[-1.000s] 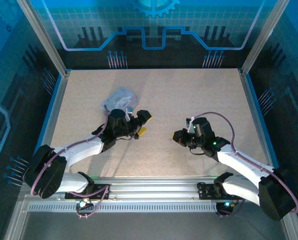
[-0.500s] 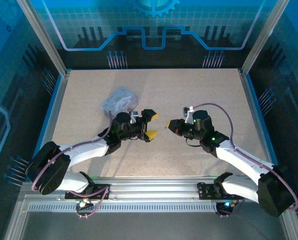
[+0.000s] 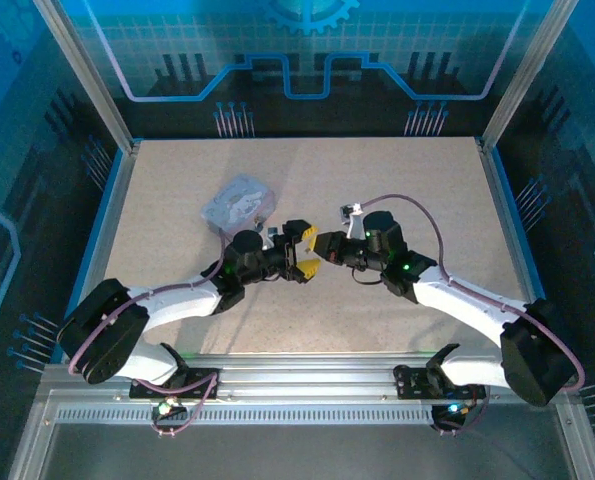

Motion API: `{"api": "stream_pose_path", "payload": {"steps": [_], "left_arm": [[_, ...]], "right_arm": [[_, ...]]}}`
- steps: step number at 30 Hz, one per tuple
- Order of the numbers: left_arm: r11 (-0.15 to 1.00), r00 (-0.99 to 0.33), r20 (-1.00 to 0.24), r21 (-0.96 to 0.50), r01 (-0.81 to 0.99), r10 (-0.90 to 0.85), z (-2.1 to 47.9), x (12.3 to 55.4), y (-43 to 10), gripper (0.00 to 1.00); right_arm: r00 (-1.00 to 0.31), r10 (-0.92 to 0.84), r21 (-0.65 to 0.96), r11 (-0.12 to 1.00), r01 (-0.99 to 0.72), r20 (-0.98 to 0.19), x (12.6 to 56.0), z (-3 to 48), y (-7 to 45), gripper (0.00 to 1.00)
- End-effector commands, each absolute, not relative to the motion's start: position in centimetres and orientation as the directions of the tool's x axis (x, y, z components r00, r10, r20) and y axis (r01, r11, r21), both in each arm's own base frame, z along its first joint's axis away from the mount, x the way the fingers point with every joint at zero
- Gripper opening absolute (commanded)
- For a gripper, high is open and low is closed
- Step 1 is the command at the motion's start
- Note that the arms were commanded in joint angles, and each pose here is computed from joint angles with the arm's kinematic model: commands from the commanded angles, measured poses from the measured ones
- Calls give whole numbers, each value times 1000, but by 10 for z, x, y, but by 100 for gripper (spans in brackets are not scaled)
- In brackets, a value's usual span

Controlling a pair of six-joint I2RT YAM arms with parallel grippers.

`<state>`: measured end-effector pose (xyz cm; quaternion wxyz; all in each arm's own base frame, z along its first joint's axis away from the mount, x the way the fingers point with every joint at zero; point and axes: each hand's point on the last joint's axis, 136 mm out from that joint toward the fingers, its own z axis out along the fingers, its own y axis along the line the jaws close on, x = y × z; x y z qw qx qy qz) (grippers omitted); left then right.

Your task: Unlock the padlock with the key

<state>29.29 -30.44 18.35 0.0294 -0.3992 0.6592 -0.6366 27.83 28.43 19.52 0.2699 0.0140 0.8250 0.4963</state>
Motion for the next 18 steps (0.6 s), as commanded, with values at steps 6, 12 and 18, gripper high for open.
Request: {"api": "stream_pose_path", "payload": {"steps": [6,12,18], "left_arm": [[-213,-634,511,-846,-488,-580,180,296,-297,68],[-222,-626,518,-842,-491,-582,179,297,-296,57],[-226,-619,520,-841,-493,-588,177,297,-294,46]], "right_arm": [[-852,271,826,489,-279,-449,269,200,288,0],[-861,256,823,499,-271,-439,265,193,286,0],[-858,259,822,499,-274,-443,265,194,286,0]]}}
